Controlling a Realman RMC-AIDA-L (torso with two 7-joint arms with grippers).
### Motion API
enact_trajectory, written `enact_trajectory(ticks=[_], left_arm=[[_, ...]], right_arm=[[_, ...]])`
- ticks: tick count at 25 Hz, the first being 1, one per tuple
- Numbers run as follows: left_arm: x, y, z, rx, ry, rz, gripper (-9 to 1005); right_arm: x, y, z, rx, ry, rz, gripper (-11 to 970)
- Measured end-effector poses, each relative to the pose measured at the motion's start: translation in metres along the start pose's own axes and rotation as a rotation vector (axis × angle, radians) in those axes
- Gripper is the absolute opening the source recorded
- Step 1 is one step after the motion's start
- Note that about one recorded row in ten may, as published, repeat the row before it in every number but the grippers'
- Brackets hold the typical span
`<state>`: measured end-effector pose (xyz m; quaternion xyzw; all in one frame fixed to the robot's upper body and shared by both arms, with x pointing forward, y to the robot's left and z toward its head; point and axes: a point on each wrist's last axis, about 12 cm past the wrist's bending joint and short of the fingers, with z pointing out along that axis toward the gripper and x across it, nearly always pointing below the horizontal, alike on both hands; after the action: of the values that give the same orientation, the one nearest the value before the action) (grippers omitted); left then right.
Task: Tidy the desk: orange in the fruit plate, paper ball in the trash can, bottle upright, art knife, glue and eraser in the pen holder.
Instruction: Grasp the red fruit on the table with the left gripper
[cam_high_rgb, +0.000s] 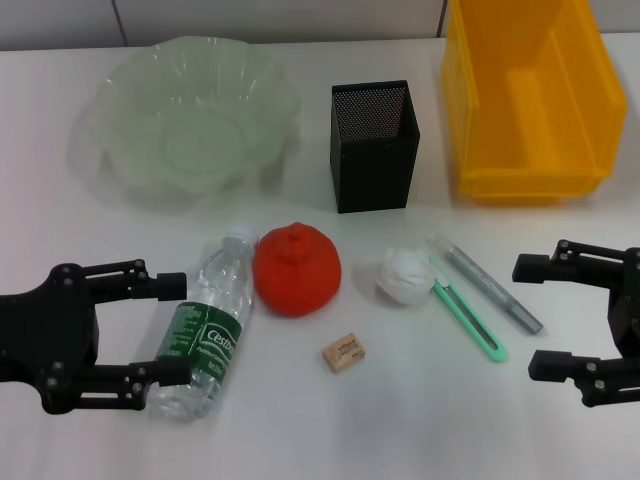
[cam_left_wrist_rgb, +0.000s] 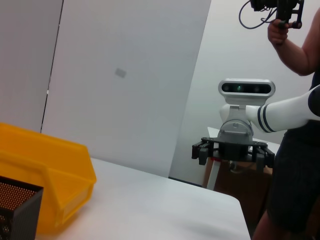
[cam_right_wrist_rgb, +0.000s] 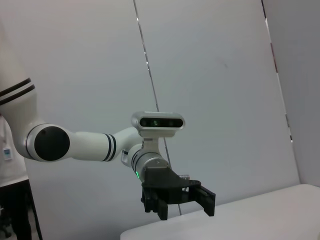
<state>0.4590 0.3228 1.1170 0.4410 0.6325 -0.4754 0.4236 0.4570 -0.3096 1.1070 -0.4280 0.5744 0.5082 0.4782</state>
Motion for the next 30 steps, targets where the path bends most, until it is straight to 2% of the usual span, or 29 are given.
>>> enact_trajectory(ticks=[11,18,20,22,23,26,28,29,30], left_arm=[[0.001,-0.001,0.001,0.0,0.005,-0.004,785],[0.0,0.001,0.001,-0.007,0.003,0.002,785],[-0.016,0.017,0.003,-0.053,-0.009,0.038,784],[-0.023,0.025,0.005,-0.069,-0.005,0.041,784],[-0.031,0.037,0.012,-0.092,0.01,0.054,784],[-0.036,0.049,0.024,-0.112,0.044,0.066,784],[-0.041,0.065,0.046,-0.136,0.123,0.081,784],[-0.041,0.065,0.046,-0.136,0.123,0.081,784],[-0.041,0.07,0.054,-0.138,0.149,0.084,784]], right_arm=[[0.004,0.002,0.004,-0.008,-0.015,0.022,833],[0.01,0.0,0.003,0.031,-0.015,0.038,831],[0.01,0.001,0.003,0.034,-0.018,0.041,830],[0.012,0.002,0.001,0.042,-0.021,0.047,829],[0.014,0.005,-0.002,0.057,-0.022,0.056,828],[0.018,0.008,-0.006,0.084,-0.022,0.067,827],[0.021,0.01,-0.012,0.13,-0.026,0.079,826],[0.021,0.01,-0.012,0.13,-0.026,0.079,826],[0.022,0.011,-0.014,0.145,-0.03,0.082,826]])
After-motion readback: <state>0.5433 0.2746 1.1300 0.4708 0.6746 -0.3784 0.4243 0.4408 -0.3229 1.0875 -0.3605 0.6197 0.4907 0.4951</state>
